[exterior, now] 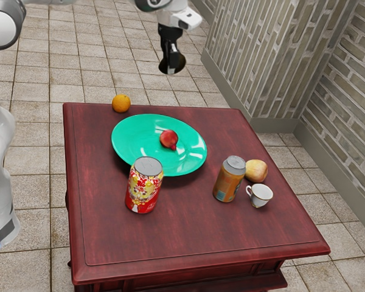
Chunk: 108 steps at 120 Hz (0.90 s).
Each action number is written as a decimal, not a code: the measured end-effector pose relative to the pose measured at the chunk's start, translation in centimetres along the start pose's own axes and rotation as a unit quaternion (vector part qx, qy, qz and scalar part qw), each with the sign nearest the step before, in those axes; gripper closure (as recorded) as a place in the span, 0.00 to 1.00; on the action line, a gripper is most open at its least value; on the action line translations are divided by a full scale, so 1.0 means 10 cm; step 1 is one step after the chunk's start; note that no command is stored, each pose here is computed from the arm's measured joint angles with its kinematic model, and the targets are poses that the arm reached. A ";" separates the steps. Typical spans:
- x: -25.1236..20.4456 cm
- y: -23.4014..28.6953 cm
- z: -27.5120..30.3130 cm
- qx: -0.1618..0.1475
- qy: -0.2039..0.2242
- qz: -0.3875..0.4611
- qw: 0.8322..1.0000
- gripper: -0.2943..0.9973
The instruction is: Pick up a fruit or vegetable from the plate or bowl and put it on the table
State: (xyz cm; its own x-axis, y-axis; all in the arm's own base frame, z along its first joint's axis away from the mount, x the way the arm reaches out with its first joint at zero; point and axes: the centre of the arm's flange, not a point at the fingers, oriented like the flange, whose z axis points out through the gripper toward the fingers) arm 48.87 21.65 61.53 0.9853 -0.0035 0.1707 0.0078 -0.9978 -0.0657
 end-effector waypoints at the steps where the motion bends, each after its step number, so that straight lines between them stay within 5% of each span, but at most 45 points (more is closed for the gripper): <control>1: 0.00 -0.01 0.00 -0.001 0.000 0.000 1.000 0.50; 42: -0.07 -0.30 0.01 0.002 -0.001 -0.010 1.000 0.50; 73: 0.00 -0.33 -0.28 0.006 0.030 0.008 1.000 0.27; 90: 0.58 1.16 -0.50 -0.078 0.078 0.119 0.987 0.24; 108: 1.17 1.97 1.01 -0.099 -0.022 0.070 0.992 0.23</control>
State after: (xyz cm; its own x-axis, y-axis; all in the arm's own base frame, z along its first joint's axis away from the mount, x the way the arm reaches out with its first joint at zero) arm 62.30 2.60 52.27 0.9809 -0.1442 0.1303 -0.1587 -0.9813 0.1093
